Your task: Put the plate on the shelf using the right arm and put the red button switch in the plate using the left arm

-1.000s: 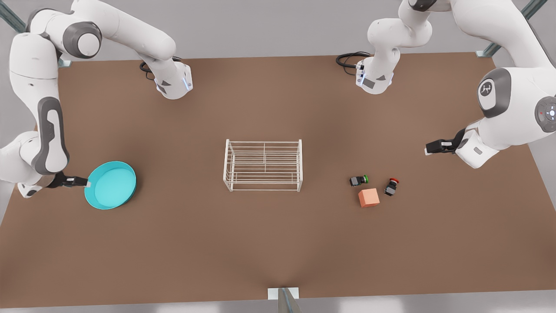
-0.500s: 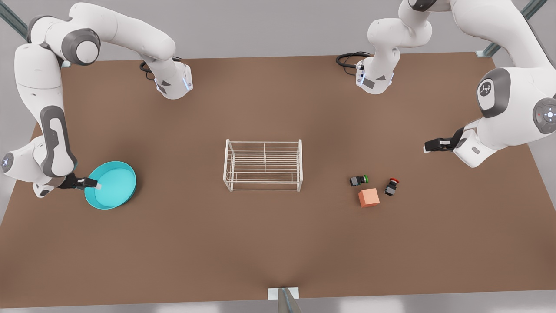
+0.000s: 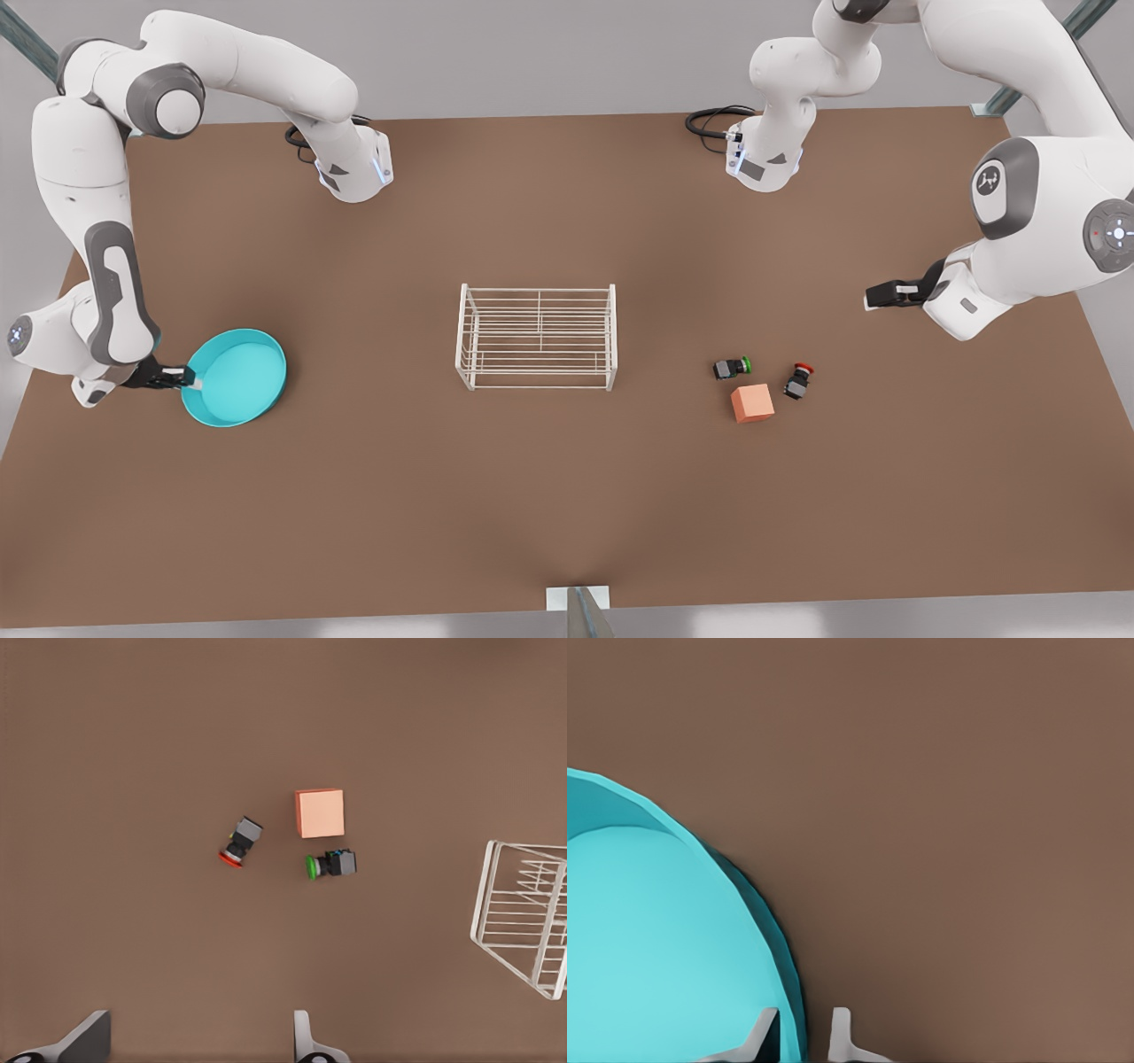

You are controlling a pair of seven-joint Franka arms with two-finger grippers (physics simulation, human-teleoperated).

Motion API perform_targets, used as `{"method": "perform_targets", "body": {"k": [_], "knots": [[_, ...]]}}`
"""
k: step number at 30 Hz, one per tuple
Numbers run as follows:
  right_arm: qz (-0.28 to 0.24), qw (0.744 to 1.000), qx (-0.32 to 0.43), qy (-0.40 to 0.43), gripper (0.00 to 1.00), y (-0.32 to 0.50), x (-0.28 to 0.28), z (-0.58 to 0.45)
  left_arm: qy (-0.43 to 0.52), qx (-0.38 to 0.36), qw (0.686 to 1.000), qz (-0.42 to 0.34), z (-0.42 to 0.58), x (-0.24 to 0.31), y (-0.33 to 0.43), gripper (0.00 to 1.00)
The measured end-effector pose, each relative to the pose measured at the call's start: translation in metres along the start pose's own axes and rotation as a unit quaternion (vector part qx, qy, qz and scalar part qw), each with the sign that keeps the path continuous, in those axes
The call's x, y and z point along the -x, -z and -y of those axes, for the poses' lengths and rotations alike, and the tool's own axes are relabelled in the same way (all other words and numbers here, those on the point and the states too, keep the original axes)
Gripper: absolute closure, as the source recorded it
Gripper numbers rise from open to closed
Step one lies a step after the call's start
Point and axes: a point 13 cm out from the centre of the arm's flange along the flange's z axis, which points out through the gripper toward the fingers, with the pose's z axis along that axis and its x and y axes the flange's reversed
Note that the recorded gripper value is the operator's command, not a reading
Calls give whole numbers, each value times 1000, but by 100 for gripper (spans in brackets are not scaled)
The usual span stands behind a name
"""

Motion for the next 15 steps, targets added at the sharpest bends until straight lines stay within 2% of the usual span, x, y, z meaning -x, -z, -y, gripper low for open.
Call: {"method": "perform_targets", "body": {"k": [3,11,15], "knots": [[0,1000,-1,10,79,1,3,-1,0,0,1000,-2,0,-1,-1,0],[18,999,-4,48,79,44,39,-9,0,0,1000,-4,1,-2,-1,0],[26,995,28,95,79,57,77,-64,1,0,1000,-4,0,-2,-2,0]]}}
